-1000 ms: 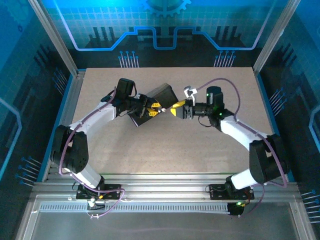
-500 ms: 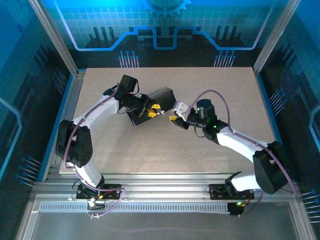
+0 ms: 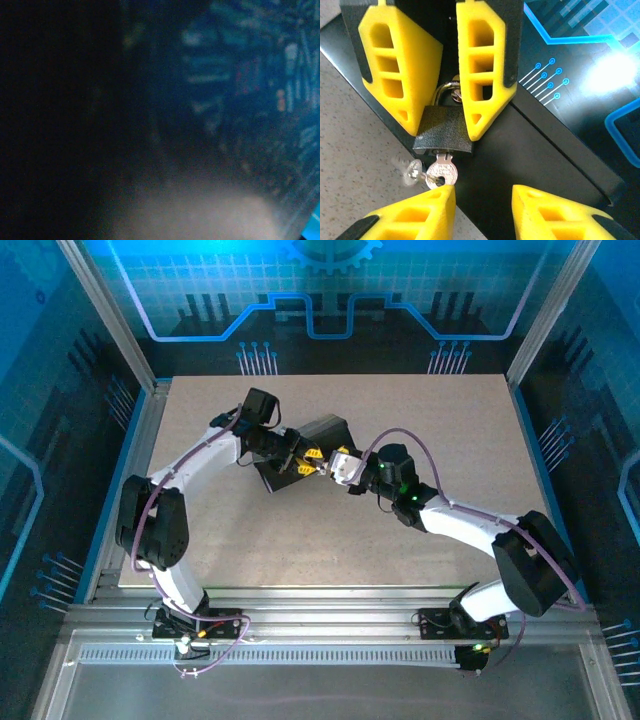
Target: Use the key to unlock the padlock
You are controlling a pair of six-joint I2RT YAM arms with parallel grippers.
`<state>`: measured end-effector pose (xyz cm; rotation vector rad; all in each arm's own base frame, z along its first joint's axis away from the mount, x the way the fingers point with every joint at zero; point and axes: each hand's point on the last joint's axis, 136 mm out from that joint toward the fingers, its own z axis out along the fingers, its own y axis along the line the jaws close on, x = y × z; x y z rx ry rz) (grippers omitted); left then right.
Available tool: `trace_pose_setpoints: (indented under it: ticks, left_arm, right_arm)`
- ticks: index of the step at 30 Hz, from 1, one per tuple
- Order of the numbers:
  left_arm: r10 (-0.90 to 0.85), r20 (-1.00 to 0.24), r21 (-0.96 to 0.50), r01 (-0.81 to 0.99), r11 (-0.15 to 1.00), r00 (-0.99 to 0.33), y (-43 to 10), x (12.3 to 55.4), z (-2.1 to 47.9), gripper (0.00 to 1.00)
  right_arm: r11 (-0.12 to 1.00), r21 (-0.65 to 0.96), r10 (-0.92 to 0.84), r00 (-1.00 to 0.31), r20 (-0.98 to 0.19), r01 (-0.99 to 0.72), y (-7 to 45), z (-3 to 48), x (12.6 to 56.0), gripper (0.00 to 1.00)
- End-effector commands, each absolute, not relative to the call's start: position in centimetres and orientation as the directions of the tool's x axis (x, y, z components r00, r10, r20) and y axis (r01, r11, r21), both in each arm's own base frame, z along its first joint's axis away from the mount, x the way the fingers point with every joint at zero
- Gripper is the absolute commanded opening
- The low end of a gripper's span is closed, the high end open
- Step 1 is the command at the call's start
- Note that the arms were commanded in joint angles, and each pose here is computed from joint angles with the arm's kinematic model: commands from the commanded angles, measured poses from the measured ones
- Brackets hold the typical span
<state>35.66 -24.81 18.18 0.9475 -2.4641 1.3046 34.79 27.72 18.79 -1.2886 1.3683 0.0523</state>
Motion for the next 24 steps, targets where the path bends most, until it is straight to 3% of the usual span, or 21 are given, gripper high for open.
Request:
trace_pose_setpoints:
  ticks: [1, 24]
  left_arm:
    - [-0.395, 0.492, -0.669, -0.627, 0.398, -0.776, -25.6, 35.1, 19.2, 0.00]
    - [-0.392, 0.507, -0.683, -0.636, 0.360, -0.767, -25.8, 35.1, 19.6, 0.00]
  right_arm:
    - [0.370, -0.679, -0.649, 0.347, -0.678, -0.634, 27.9, 19.2, 35.5, 0.35]
    - [0.327, -0.722, -0.610, 0.447, -0.654, -0.610, 31.6, 20.1, 33.4, 0.32]
